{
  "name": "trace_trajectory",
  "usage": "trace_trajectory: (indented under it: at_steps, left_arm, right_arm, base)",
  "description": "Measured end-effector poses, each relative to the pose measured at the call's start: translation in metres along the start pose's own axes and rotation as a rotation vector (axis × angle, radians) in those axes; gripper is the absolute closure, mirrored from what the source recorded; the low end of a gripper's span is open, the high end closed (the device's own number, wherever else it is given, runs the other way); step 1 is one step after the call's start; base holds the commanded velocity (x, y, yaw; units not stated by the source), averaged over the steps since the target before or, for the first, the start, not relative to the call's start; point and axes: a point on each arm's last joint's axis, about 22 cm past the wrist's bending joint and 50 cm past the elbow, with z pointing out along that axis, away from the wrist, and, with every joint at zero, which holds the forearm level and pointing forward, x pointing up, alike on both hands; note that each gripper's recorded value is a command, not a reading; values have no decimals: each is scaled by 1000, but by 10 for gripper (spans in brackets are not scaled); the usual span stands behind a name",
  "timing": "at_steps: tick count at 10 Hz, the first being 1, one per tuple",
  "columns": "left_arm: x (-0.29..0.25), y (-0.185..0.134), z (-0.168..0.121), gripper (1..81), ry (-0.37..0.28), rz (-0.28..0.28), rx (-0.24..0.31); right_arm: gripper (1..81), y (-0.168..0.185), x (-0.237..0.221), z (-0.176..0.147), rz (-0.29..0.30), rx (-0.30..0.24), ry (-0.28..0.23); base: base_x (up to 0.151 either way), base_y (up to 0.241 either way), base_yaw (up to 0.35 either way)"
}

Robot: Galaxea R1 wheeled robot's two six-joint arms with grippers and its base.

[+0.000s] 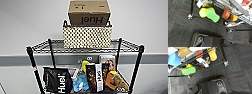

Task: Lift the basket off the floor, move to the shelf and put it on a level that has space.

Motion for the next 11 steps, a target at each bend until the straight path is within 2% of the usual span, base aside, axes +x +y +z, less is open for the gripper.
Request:
trace_trajectory:
  at_steps: [4,7,11]
  left_arm:
    - [-27,-2,23,10,-14,21,18]
    - [-50,-7,36,10,-20,44,30]
    - [-84,-8,62,10,-38,68,65]
  right_arm:
    - [10,-8,-42,40,-11,-6,-23]
    - [10,-24,-81,67,-17,10,-50]
    - [10,-16,-114,87,-34,-23,-59]
  base:
    - [0,0,0]
    - [0,0,0]
    - [0,0,0]
